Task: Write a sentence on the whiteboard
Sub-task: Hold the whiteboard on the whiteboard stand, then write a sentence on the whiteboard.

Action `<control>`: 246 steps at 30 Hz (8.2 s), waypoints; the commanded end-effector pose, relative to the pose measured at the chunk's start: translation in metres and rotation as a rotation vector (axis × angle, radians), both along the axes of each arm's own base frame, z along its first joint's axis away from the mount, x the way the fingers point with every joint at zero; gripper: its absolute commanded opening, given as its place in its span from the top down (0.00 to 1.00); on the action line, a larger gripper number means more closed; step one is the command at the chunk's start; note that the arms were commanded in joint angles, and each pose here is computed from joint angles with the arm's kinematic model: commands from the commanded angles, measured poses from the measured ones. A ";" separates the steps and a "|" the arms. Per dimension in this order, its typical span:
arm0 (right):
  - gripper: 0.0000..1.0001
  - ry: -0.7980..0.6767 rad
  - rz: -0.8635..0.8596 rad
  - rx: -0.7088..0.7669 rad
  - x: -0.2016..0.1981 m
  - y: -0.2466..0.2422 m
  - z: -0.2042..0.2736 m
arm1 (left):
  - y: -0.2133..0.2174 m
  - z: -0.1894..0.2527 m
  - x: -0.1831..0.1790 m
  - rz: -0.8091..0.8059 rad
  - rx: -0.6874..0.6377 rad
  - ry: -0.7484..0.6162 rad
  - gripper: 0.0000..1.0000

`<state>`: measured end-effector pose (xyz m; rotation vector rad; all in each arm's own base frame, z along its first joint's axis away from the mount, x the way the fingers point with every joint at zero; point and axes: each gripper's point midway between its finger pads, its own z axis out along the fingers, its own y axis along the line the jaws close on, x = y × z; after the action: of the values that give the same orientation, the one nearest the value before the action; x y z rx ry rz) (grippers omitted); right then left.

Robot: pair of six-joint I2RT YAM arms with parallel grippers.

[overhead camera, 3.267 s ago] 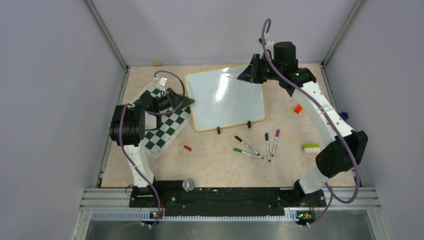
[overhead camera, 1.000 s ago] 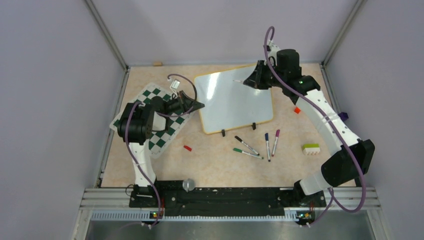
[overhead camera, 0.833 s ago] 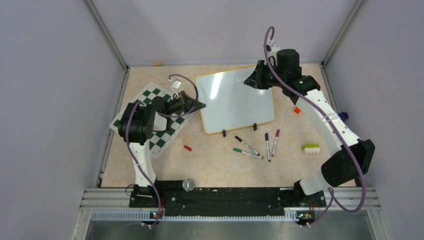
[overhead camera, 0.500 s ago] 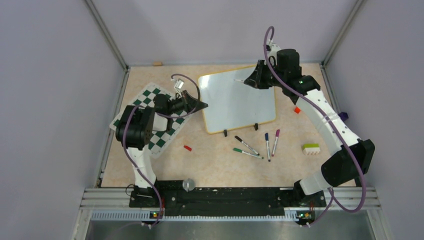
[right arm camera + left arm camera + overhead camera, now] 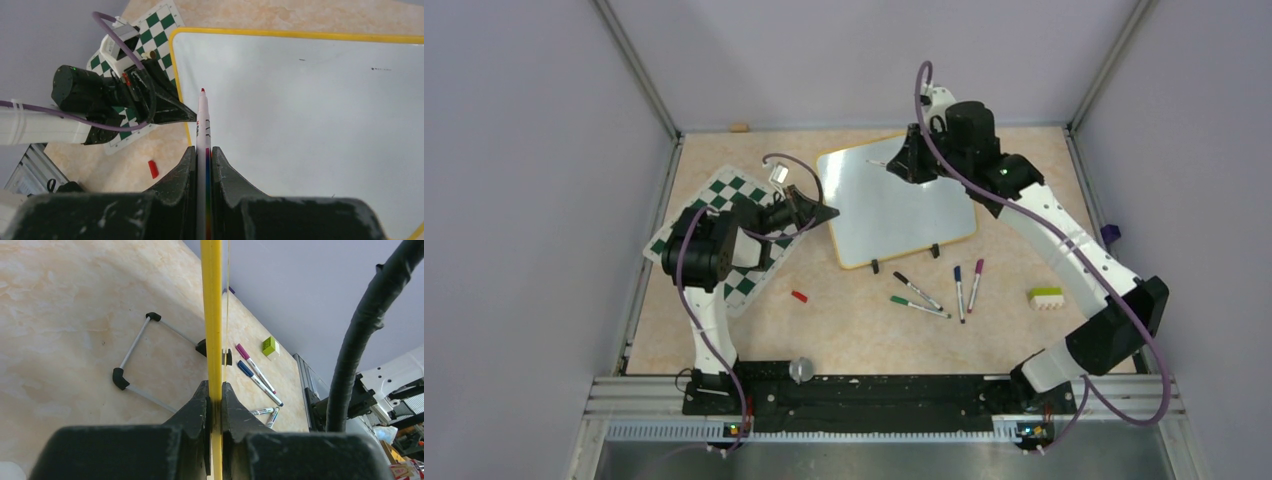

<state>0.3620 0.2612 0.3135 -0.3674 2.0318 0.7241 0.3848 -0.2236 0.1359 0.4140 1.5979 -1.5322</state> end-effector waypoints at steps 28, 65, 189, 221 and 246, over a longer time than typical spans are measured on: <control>1.00 -0.231 0.087 -0.123 0.020 0.078 0.021 | -0.020 -0.005 -0.029 -0.161 0.057 -0.110 1.00; 1.00 -0.167 -0.024 -0.104 0.024 0.042 0.019 | -0.015 -0.004 -0.019 -0.235 0.085 -0.079 1.00; 1.00 -0.005 -0.108 -0.187 0.044 0.070 -0.048 | -0.016 0.018 -0.029 -0.323 0.058 -0.121 1.00; 1.00 -0.076 -0.113 -0.080 0.044 0.061 0.011 | -0.016 0.018 -0.030 -0.327 0.059 -0.124 1.00; 1.00 -0.027 -0.127 -0.135 0.053 0.062 -0.018 | -0.017 0.019 -0.031 -0.326 0.058 -0.127 1.00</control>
<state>0.4050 0.3229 0.2802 -0.3476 2.1063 0.4870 0.3819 -0.2323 0.1407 0.6012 1.6206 -1.6757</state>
